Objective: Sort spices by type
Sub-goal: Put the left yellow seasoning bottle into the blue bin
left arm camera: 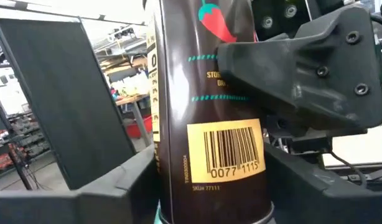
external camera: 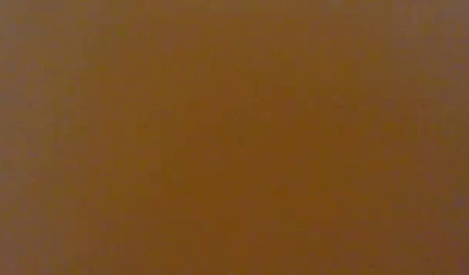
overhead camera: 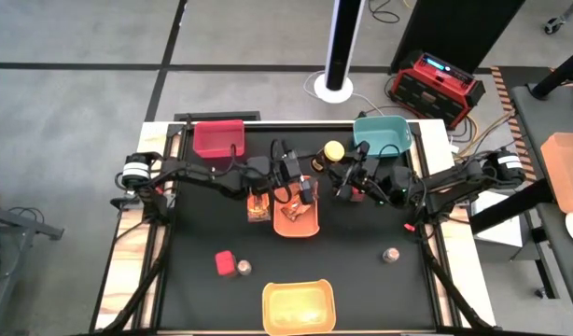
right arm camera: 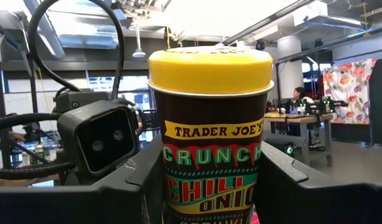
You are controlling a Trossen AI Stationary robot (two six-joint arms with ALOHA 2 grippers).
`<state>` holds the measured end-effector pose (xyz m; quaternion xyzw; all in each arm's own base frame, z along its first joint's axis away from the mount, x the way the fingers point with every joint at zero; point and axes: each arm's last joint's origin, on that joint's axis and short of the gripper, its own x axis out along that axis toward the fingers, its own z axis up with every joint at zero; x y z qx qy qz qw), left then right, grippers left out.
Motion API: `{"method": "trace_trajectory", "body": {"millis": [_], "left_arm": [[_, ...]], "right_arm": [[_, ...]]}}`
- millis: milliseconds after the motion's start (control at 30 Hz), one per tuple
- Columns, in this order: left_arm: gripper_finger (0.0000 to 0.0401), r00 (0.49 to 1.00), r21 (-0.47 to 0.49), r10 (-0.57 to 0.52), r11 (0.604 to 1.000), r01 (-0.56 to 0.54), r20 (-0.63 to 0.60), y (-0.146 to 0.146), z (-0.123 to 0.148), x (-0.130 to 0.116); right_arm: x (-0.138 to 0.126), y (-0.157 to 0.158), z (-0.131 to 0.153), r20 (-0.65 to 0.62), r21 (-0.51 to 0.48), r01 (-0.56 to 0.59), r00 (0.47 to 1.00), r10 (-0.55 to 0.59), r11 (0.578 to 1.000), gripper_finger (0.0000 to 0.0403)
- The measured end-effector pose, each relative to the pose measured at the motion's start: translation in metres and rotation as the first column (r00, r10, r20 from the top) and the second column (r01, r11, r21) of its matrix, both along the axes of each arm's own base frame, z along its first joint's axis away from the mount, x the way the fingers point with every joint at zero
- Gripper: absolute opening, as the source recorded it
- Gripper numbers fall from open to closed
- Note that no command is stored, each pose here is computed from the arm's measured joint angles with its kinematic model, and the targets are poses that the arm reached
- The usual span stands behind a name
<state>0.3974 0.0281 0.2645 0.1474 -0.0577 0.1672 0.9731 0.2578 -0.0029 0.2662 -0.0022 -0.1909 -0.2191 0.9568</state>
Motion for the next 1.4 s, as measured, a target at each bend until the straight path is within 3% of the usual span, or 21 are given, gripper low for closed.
{"method": "trace_trajectory", "body": {"millis": [200, 433, 567, 667, 900, 1100, 1267, 1400], "left_arm": [[0.0206, 1.000, -0.002, 0.002, 1.000, -0.002, -0.004, 0.000, -0.001, 0.000], [0.0215, 0.994, 0.020, 0.027, 0.999, -0.025, -0.107, 0.000, -0.011, 0.000], [0.0209, 0.985, 0.036, 0.083, 0.996, -0.079, -0.150, 0.001, -0.013, -0.001], [0.0208, 0.975, 0.061, 0.094, 0.995, -0.084, -0.200, 0.001, -0.017, -0.001], [0.0209, 0.950, 0.151, 0.093, 0.987, -0.049, -0.298, -0.006, -0.023, -0.002], [0.0209, 0.961, 0.201, 0.061, 0.980, -0.005, -0.271, -0.017, -0.018, -0.001], [0.0209, 0.959, 0.209, 0.054, 0.978, 0.006, -0.279, -0.020, -0.019, -0.001], [0.0210, 0.959, 0.208, 0.050, 0.978, 0.009, -0.279, -0.022, -0.019, -0.001]], "right_arm": [[0.000, 0.000, -0.001, -0.010, 0.002, 0.001, 1.000, -0.001, 1.000, 0.0176], [-0.008, 0.000, 0.004, -0.044, 0.081, 0.007, 0.999, -0.003, 0.997, 0.0274], [-0.017, -0.001, 0.011, -0.171, 0.113, 0.013, 0.985, 0.006, 0.993, 0.0321], [-0.026, 0.000, 0.027, -0.307, 0.131, 0.020, 0.951, 0.021, 0.991, 0.0341], [-0.039, 0.009, 0.063, -0.586, 0.150, 0.016, 0.807, 0.076, 0.989, 0.0349], [-0.028, 0.021, 0.070, -0.749, 0.037, -0.055, 0.660, 0.064, 0.998, 0.0339], [-0.015, 0.025, 0.077, -0.762, 0.010, -0.075, 0.645, 0.056, 0.997, 0.0331], [-0.010, 0.025, 0.077, -0.796, 0.007, -0.066, 0.604, 0.046, 0.998, 0.0320]]}}
